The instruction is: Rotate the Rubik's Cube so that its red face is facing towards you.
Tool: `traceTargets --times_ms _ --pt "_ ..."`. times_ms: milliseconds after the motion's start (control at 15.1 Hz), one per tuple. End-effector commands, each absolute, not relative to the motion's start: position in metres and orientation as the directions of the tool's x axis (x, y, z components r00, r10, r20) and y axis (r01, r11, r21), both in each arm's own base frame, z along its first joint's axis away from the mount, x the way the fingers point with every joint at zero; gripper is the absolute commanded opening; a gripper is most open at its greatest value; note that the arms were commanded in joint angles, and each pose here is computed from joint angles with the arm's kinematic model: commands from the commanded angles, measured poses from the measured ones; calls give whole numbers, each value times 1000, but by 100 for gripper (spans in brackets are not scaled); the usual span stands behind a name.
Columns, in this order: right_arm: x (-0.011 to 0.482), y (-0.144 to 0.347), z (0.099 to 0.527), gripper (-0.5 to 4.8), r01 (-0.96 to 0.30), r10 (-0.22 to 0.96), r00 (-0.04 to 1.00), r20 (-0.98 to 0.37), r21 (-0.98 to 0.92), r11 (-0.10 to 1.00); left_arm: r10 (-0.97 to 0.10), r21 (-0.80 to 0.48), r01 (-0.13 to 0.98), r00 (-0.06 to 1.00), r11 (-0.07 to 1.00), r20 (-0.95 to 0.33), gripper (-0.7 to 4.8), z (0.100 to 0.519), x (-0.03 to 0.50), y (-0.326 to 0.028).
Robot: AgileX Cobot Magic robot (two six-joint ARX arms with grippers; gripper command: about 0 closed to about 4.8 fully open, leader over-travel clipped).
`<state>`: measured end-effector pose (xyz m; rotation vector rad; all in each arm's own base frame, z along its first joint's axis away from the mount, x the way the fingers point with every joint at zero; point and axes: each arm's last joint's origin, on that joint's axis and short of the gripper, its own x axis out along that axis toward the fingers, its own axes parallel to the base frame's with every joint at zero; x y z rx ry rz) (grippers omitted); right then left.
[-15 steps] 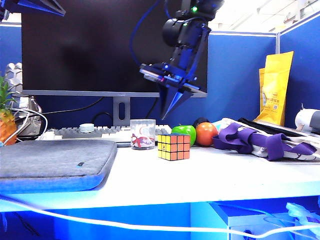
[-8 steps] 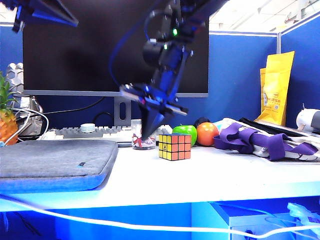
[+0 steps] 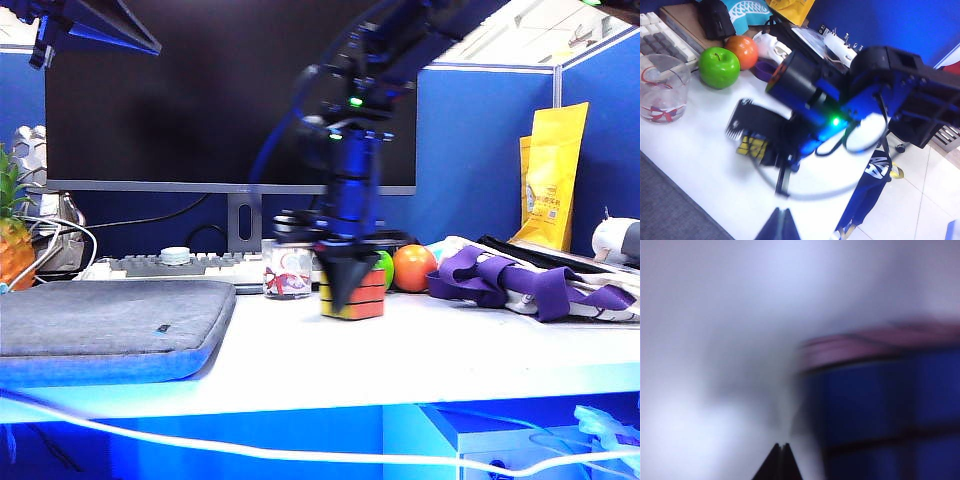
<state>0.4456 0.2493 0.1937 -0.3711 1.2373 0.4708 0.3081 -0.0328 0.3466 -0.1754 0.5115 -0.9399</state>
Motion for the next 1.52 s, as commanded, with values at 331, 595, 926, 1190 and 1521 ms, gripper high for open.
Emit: traceTargets --times_ms 331,595,926,1190,1521 --pt "468 190 202 -8 -413 57 266 -962 -61 909 -809 -349 734 483 582 -334 -3 349 308 -33" --pt "444 208 236 -8 -485 171 219 -960 45 873 -807 -342 735 489 586 -332 -3 350 308 -33" --pt "443 212 248 -8 -487 204 264 -943 53 872 -807 -349 732 487 586 -333 -3 350 308 -33" --pt "446 213 247 -8 -489 217 288 -933 52 871 -807 -347 732 488 586 -333 -3 350 308 -33" --pt "454 215 231 -8 -490 213 292 -933 46 871 -793 -337 722 504 604 -341 -3 350 309 -32"
